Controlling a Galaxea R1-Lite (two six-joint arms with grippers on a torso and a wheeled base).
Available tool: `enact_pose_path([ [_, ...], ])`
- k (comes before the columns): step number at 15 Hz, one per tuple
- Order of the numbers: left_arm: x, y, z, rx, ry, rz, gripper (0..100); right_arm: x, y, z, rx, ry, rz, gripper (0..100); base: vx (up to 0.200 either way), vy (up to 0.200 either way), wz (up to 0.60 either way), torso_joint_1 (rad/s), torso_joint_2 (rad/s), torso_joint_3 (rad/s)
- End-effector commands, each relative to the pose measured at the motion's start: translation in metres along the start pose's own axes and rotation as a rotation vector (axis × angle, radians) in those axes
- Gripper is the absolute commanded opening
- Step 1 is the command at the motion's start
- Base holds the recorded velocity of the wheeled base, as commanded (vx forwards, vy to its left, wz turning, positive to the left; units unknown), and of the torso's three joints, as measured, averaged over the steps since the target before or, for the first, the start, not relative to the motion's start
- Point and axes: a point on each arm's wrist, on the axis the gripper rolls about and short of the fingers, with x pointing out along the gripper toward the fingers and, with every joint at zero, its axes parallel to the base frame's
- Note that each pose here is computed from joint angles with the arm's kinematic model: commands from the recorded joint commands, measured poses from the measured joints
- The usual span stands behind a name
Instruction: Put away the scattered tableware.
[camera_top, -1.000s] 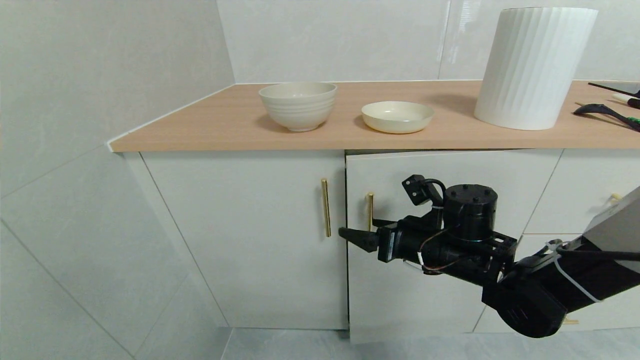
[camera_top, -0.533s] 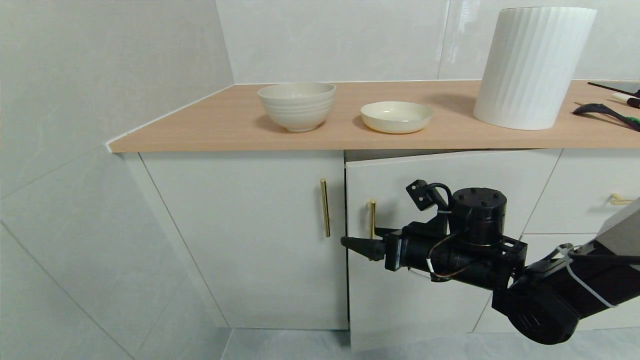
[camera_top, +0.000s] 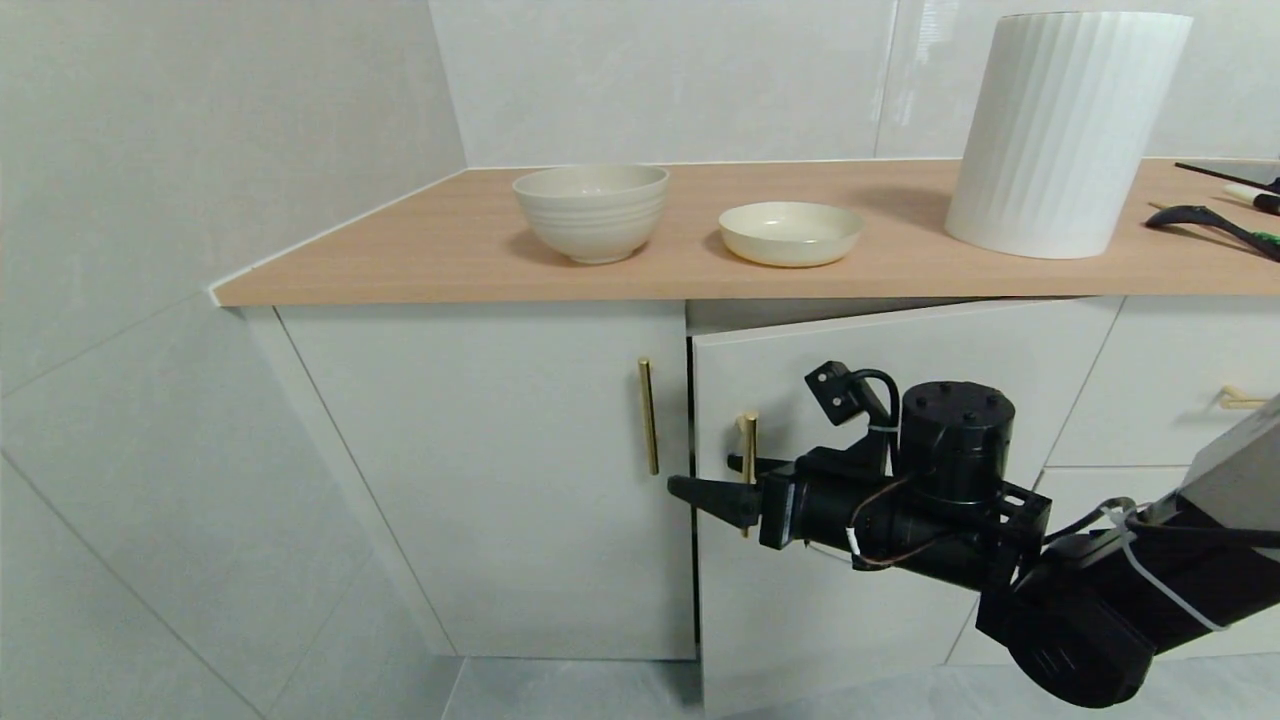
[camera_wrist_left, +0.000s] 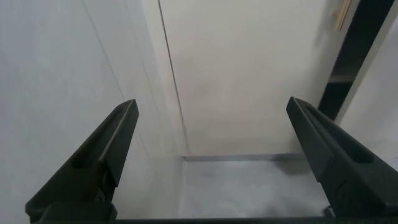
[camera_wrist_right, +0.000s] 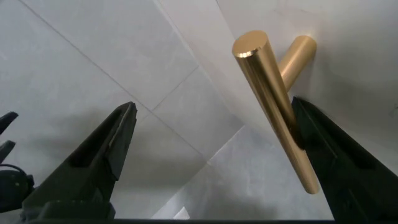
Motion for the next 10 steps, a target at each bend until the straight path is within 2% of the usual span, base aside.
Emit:
enact_pose_path([
  [1, -0.005, 0.001, 0.018, 0.028, -0.06, -0.032, 100, -0.003, 0.003, -0.002, -0.003, -0.003, 0.013, 100, 0.0, 0.0, 0.0, 0.0, 0.0, 0.0],
  [2, -0.008, 0.001, 0.028, 0.03, -0.079, -0.067, 100, -0.004, 0.005, -0.003, -0.006, -0.007, 0.019, 100, 0.0, 0.0, 0.0, 0.0, 0.0, 0.0],
  [3, -0.005, -0.001, 0.037, 0.038, -0.017, -0.18, 100, -0.006, 0.01, -0.005, -0.016, -0.023, 0.041, 100, 0.0, 0.0, 0.0, 0.0, 0.0, 0.0],
  [4, -0.001, -0.001, 0.043, 0.047, 0.009, -0.228, 100, -0.009, 0.013, -0.007, -0.018, -0.024, 0.048, 100, 0.0, 0.0, 0.0, 0.0, 0.0, 0.0],
  [5, 0.009, -0.002, 0.052, 0.044, 0.068, -0.287, 100, -0.013, 0.018, -0.009, -0.024, -0.029, 0.064, 100, 0.0, 0.0, 0.0, 0.0, 0.0, 0.0],
  [6, 0.034, -0.001, 0.075, 0.019, 0.186, -0.365, 100, -0.022, 0.025, -0.015, -0.021, -0.013, 0.077, 100, 0.0, 0.0, 0.0, 0.0, 0.0, 0.0],
  [7, 0.041, -0.001, 0.08, 0.013, 0.214, -0.377, 100, -0.024, 0.026, -0.016, -0.021, -0.01, 0.079, 100, 0.0, 0.0, 0.0, 0.0, 0.0, 0.0],
  [8, 0.073, 0.0, 0.098, -0.004, 0.299, -0.4, 100, -0.03, 0.029, -0.019, -0.021, 0.019, 0.118, 100, 0.0, 0.0, 0.0, 0.0, 0.0, 0.0],
  [10, 0.098, -0.003, 0.108, -0.014, 0.329, -0.44, 100, -0.034, 0.03, -0.021, -0.021, 0.036, 0.149, 100, 0.0, 0.0, 0.0, 0.0, 0.0, 0.0],
])
